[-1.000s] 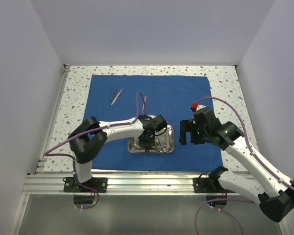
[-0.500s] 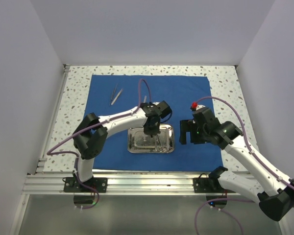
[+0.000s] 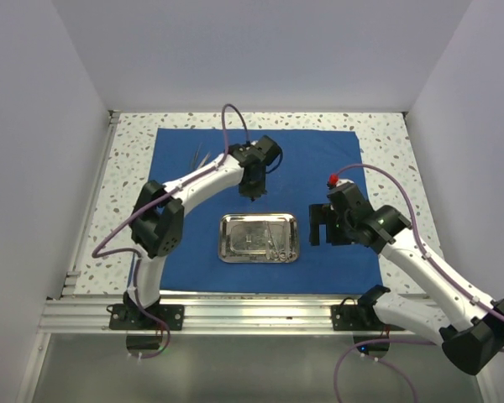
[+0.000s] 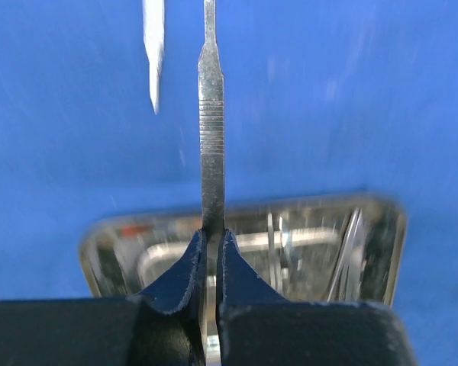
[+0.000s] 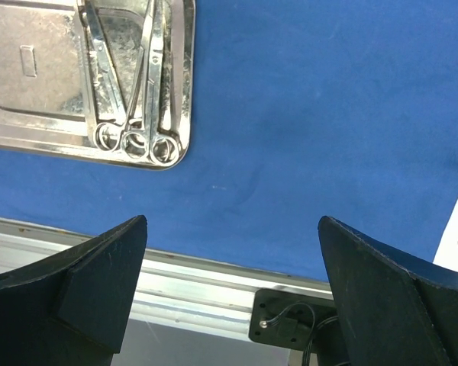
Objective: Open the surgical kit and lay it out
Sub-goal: Place the medical item in the surgical kit.
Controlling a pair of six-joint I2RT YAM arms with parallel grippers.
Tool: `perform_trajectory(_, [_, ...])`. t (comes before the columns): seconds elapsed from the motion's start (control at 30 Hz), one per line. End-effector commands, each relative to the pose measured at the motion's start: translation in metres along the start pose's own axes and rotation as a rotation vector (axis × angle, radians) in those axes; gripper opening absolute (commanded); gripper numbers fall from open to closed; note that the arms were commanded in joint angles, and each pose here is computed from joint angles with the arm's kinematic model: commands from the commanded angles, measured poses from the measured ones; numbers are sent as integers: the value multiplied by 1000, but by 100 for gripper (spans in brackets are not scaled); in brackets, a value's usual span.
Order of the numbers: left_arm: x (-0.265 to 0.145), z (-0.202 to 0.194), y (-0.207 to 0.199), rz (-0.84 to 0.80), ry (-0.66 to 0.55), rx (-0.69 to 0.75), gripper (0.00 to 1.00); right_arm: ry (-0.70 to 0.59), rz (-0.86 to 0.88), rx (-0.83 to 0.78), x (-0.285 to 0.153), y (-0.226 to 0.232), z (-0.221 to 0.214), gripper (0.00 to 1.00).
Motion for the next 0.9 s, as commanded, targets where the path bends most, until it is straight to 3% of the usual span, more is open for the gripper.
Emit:
perform_trajectory(0.0, [1, 50, 14, 23, -84, 15, 0, -33, -29, 18, -1, -2, 8, 98])
perform_trajectory(0.23, [43, 110, 30, 13, -114, -1, 0, -35, -66, 37, 0, -6, 9, 98])
perform_trajectory(0.47, [94, 102, 44, -5, -29, -8, 0, -33, -89, 43, 3, -7, 11, 98])
perform_trajectory(0.5, [94, 101, 43, -7, -25, -7, 4, -33, -89, 43, 3, -7, 12, 98])
perform_trajectory(0.57, [86, 104, 43, -20, -49, 2, 23, -31, -92, 43, 4, -7, 12, 98])
perform_trajectory(0.6, [82, 104, 44, -19, -59, 1, 47, -30, -90, 40, 4, -6, 12, 98])
perform_trajectory(0.7, [62, 103, 54, 8, -86, 0, 66, -23, -78, 43, 8, -4, 11, 98])
perform_trajectory(0.87, [16, 94, 59, 29, -117, -13, 67, -11, -40, 40, 11, 4, 10, 98])
Point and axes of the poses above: each gripper's point midway between its finger pads, its own x axis out along the fingers, its own y axis along the line the jaws close on, z = x × y, the point moved 2 cm from there along -x, back along the fingers, and after that the axes turned 5 degrees about x, right-handed, at the moved point
